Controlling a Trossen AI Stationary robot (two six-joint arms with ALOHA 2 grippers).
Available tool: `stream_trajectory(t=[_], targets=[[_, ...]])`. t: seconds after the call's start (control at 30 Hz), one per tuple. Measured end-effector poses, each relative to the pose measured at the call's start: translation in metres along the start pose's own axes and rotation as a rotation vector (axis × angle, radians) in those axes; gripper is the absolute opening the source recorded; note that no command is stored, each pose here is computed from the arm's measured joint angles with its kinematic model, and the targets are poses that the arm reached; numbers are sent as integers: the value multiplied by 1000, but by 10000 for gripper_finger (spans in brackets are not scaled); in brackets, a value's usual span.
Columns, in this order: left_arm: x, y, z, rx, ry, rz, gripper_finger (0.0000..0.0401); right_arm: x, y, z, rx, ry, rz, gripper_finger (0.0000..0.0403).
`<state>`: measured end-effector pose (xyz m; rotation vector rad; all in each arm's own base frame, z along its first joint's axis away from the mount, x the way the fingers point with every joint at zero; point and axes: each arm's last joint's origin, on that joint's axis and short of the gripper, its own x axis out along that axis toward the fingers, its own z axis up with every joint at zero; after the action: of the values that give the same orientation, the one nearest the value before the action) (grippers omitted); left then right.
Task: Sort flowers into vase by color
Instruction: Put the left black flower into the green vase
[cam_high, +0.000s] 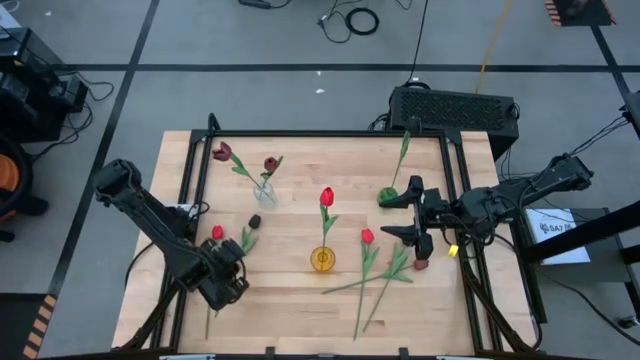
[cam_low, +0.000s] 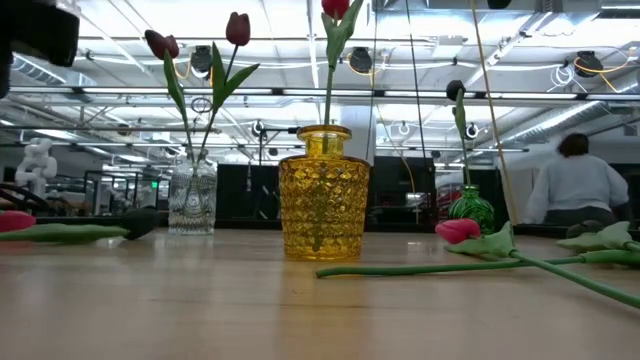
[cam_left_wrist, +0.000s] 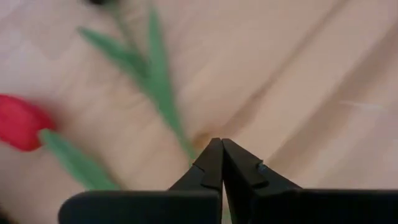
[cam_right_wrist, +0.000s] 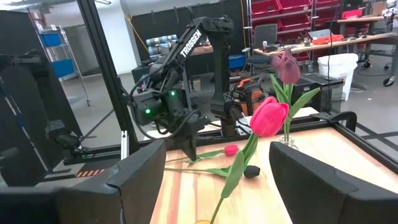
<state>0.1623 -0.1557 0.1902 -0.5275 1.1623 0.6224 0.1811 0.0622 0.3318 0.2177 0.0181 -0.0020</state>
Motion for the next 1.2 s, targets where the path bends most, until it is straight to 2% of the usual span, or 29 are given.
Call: stream_trajectory(t=[0.2,0.5,0.63,0.83,1.1,1.2], targets=[[13,-7,-4,-11,0,31,58,0,0,0,-1,4,-1,279],[39,-13,-13,-5,-5,153,171,0,0,0,0,4,-1,279],[48,-13,-15,-3,-21,195,191,0,0,0,0,4,0,279],[54,-14,-15,17,-16,223,180,0,0,0,0,4,0,279],[67,-10,-8,13,-9,183,96,0,0,0,0,4,0,279],[71,-6,-8,1,6,179,78,0,0,0,0,3,0,279]])
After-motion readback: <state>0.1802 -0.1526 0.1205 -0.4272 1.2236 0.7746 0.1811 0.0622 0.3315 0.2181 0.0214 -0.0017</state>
